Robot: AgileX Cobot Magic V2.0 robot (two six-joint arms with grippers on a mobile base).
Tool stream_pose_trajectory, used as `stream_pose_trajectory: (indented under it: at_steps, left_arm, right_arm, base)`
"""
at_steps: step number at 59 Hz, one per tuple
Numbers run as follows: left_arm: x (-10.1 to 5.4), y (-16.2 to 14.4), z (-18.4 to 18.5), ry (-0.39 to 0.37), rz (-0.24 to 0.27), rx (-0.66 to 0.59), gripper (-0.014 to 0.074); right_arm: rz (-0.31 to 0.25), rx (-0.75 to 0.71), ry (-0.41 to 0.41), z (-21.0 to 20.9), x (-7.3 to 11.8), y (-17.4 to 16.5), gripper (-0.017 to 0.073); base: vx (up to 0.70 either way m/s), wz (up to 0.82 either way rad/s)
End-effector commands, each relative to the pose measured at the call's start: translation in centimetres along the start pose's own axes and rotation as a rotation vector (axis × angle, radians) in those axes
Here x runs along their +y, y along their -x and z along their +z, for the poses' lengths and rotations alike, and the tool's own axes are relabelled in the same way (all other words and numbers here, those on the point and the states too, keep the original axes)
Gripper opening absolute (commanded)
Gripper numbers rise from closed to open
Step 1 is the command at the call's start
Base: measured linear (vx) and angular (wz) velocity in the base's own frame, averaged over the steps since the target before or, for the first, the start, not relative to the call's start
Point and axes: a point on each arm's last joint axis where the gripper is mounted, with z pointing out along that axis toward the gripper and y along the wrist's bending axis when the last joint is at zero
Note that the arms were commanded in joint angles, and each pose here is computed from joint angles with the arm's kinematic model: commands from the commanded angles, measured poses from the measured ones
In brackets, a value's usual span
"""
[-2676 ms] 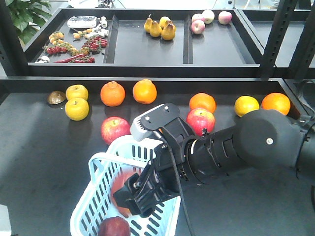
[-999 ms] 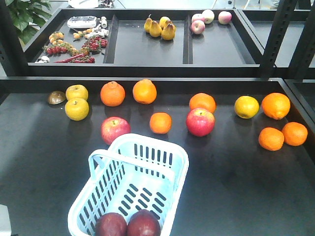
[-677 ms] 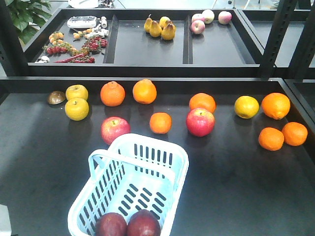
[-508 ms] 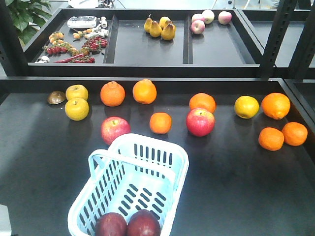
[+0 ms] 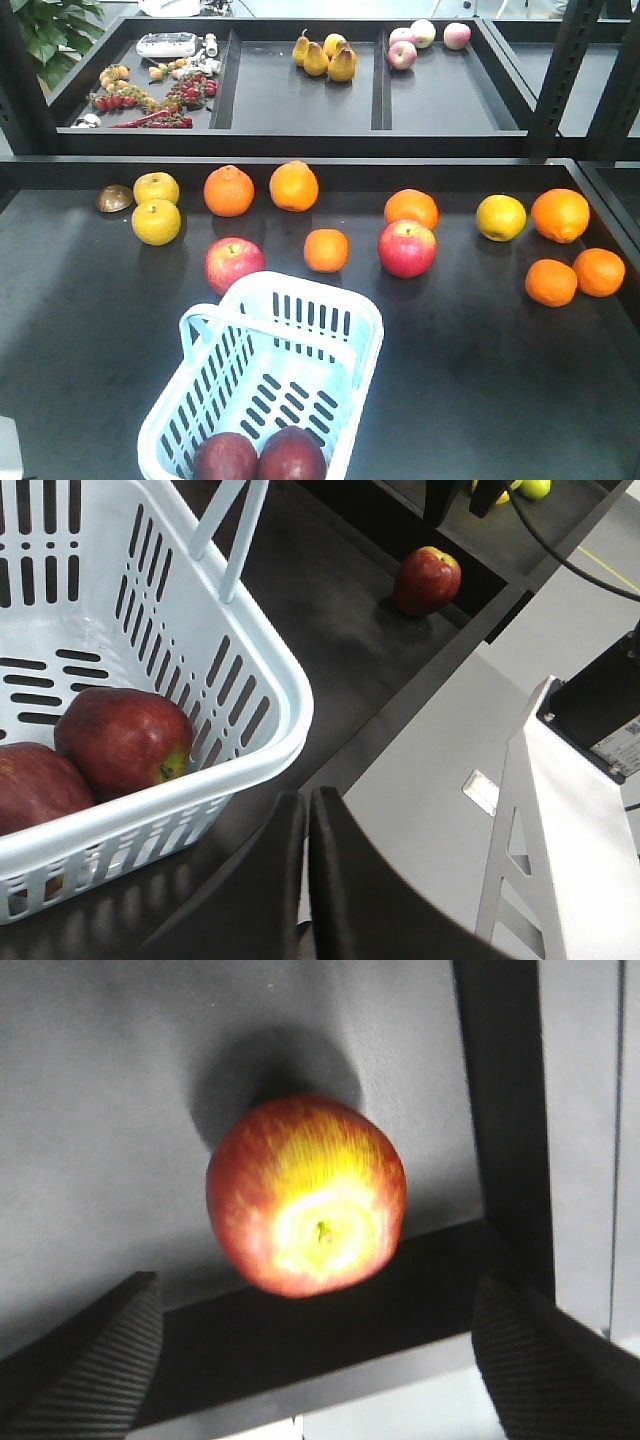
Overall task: Pick three apples into basket with both arms
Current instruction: 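Reach the right gripper down over a third red apple, then close the right gripper on the red-yellow apple and lift it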
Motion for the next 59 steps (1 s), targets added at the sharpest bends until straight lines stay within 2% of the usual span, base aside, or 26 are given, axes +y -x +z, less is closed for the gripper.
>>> stream_pose_trajectory:
  at_steps: [1, 44, 52, 59]
  left_arm:
    - [-0.1, 0.7, -0.1, 0.003, 0.026, -0.007, -0.0006]
    - [-0.1, 0.7, -0.1, 0.003, 0.026, -0.007, -0.0006]
    - [-0.1, 0.7, -0.1, 0.003, 0.026, -0.007, -0.0006]
    - [-0.1, 0.7, -0.1, 0.003, 0.026, -0.007, -0.0006]
  right_arm:
    - [-0.016, -0.039, -0.030, -0.9, -0.6, 0.3, 0.0594]
    - [-0.065, 0.171, 0.003, 5.9, 0.4, 2.4, 0.0580]
    - [-0.053, 0.142, 0.019, 5.2, 0.4, 2.3, 0.0482]
    - [-0.058, 0.081, 0.056, 3.8, 0.6, 2.2, 0.0304]
  base:
    - [0.00, 0.00]
    - [0.00, 0.00]
    - [0.00, 0.00]
    - [0.00, 0.00]
